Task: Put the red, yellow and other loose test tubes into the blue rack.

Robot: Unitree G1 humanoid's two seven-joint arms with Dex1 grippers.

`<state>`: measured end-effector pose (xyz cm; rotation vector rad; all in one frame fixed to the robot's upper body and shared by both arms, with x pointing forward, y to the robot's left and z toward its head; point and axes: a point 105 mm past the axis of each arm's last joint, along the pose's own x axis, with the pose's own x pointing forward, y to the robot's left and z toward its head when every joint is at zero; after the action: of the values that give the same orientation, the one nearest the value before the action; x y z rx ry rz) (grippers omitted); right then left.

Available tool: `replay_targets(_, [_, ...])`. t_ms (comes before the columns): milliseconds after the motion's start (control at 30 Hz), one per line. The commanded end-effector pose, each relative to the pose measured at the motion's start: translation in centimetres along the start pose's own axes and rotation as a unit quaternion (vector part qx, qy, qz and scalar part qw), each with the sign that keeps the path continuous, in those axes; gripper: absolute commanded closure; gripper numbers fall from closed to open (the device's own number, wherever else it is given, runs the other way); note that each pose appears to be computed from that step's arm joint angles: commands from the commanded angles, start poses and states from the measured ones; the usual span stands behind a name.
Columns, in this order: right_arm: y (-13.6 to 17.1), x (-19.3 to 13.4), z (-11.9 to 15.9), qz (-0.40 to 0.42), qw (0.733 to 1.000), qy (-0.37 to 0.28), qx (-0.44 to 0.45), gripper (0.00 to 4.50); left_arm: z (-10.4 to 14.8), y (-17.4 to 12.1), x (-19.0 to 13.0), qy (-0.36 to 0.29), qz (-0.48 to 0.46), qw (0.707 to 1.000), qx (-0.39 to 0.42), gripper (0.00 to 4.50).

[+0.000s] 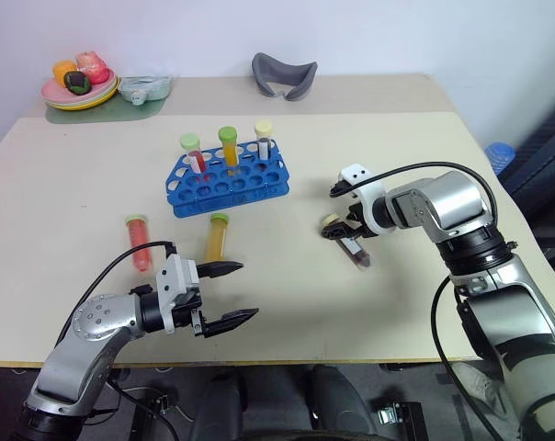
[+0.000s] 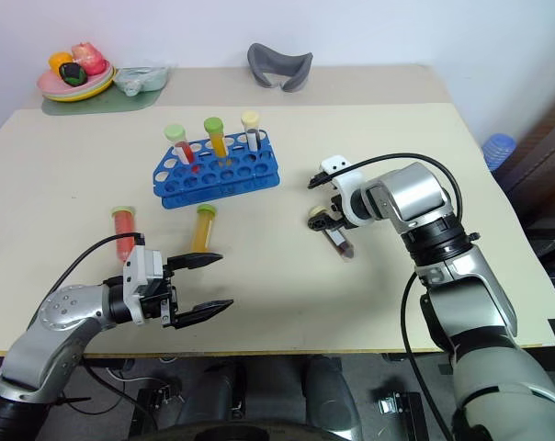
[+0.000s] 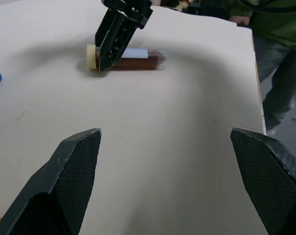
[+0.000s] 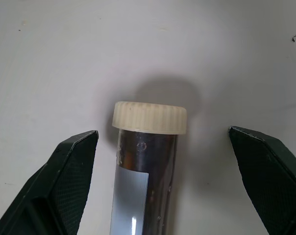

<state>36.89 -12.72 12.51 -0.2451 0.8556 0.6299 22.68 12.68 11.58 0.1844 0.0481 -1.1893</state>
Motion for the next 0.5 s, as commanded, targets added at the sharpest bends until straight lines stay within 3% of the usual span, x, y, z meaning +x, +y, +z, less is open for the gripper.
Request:
replay_targets(33, [1.81,0.81,-0.09,0.037,0.999,0.008,-0.008,0.15,0.59,-0.24,-0.2,-0.008,-0.003,1.0,0.009,0.22])
replay_targets(500, [1.83,0.67,-0.77,0.036,0.999,0.017,-0.03,0.15,0.38,-0.34,-0.24,-0.008,-0.003,1.0,0.009,0.22])
